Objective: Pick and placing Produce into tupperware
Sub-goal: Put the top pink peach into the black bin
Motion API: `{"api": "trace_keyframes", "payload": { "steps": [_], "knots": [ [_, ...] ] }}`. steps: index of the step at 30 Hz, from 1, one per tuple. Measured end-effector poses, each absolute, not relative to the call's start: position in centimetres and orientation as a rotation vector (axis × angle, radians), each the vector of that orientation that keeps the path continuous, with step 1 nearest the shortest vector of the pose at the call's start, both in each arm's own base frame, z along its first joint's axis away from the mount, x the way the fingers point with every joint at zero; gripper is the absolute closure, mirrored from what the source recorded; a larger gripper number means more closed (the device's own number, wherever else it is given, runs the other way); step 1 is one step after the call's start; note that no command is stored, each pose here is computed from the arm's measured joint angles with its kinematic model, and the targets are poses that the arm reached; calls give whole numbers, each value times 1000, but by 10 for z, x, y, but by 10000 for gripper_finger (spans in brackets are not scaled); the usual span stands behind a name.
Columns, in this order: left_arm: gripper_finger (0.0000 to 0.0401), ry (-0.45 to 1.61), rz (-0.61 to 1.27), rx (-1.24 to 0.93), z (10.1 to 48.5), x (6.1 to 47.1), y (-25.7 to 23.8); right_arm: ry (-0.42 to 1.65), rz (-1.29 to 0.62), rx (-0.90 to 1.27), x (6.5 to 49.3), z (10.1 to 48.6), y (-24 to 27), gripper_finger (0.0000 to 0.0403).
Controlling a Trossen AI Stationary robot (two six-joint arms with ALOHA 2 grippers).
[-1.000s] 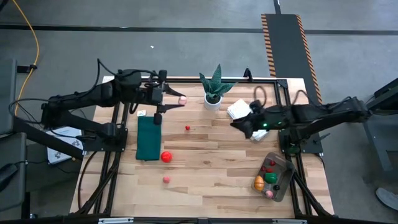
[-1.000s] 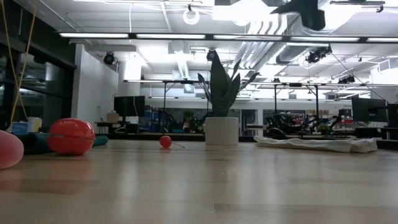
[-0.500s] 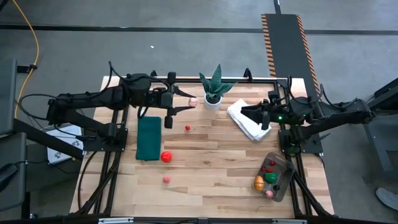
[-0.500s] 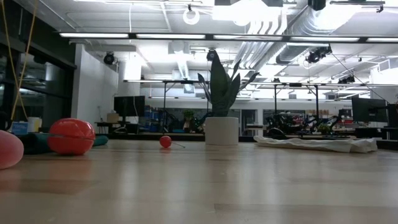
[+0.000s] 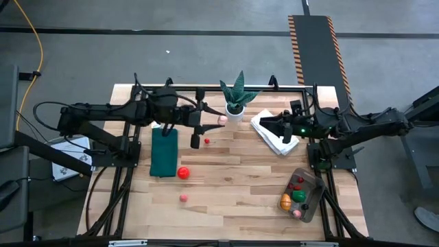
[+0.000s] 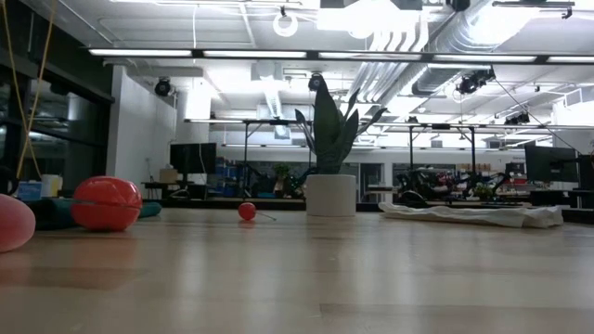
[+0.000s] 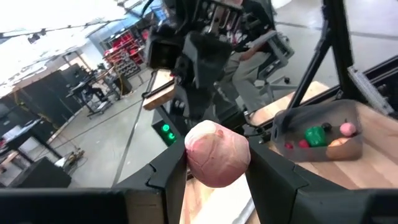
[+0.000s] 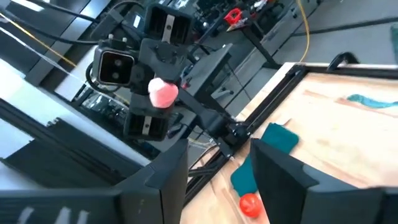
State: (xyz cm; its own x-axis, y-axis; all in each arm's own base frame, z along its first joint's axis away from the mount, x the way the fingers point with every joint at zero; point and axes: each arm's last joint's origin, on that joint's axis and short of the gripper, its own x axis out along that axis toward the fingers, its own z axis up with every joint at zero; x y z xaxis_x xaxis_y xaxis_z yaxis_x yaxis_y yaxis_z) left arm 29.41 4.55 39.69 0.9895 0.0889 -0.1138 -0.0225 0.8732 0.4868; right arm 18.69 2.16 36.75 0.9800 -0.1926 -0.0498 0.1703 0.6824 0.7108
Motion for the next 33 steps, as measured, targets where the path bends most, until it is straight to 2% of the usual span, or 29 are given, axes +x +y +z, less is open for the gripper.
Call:
{"api": "trace_keyframes", "payload": {
  "steps": [12, 20, 33],
  "knots": [
    [261, 123, 3, 511, 386, 313, 33, -53, -134, 830, 210, 365, 27, 162],
    [261, 105, 17, 512, 387, 315, 29, -61, -73, 835, 236, 356, 33, 159],
    [261, 106, 21, 504, 387, 315, 29, -132, -22, 828, 252, 356, 36, 159]
  ]
}}
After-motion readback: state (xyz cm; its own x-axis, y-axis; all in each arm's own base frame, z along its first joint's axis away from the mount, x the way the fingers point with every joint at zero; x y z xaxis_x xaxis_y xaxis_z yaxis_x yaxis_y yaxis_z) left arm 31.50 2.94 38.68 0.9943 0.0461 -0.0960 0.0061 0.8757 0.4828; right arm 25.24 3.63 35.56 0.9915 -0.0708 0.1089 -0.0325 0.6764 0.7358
